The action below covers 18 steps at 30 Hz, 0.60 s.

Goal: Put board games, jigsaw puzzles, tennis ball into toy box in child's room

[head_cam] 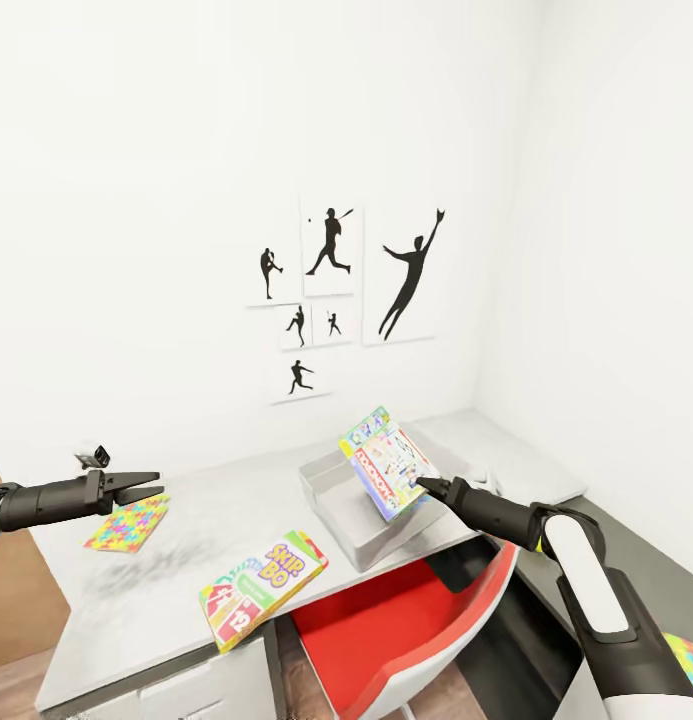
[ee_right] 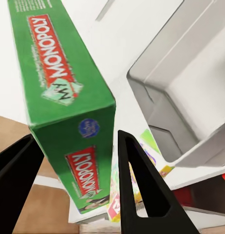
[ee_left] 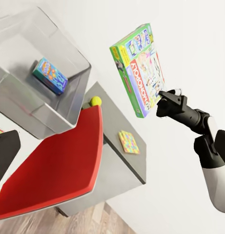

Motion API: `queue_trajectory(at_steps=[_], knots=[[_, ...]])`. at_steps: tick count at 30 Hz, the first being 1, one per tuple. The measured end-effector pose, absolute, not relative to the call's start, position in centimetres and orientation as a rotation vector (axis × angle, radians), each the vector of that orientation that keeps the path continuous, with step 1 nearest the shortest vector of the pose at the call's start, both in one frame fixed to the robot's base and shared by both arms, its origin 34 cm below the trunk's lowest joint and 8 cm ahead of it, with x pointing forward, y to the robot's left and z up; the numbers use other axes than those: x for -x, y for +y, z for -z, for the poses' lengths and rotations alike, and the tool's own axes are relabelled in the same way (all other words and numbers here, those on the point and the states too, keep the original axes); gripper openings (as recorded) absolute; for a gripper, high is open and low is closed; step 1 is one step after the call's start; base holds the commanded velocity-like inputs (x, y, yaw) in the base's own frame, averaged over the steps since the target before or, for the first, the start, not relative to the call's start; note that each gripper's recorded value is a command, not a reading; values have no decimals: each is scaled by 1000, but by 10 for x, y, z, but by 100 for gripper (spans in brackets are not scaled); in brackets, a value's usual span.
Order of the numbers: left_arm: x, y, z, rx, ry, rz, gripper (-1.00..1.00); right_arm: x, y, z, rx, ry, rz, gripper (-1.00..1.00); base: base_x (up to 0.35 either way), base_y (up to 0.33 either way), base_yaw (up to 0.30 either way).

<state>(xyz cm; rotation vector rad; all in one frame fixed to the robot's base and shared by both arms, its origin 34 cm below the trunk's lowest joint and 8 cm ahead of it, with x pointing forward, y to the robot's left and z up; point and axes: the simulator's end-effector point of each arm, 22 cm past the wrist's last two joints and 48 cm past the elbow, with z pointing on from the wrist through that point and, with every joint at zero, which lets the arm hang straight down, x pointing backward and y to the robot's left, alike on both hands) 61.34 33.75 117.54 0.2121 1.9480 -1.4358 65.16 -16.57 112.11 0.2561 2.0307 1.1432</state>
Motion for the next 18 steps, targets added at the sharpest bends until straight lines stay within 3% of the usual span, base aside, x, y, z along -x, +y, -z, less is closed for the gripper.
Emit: queue_trajectory(at_steps=[10,18], knots=[[-614,338,-1173,-209,1952,1436,100,-652,-164,-1118,-259,2037,-1143,-100,0,-1,262],[-615,336,-1172,-211,1951,1442,100,-675,-172,-1129,-309,2026,-1131,-100,0,0,55]])
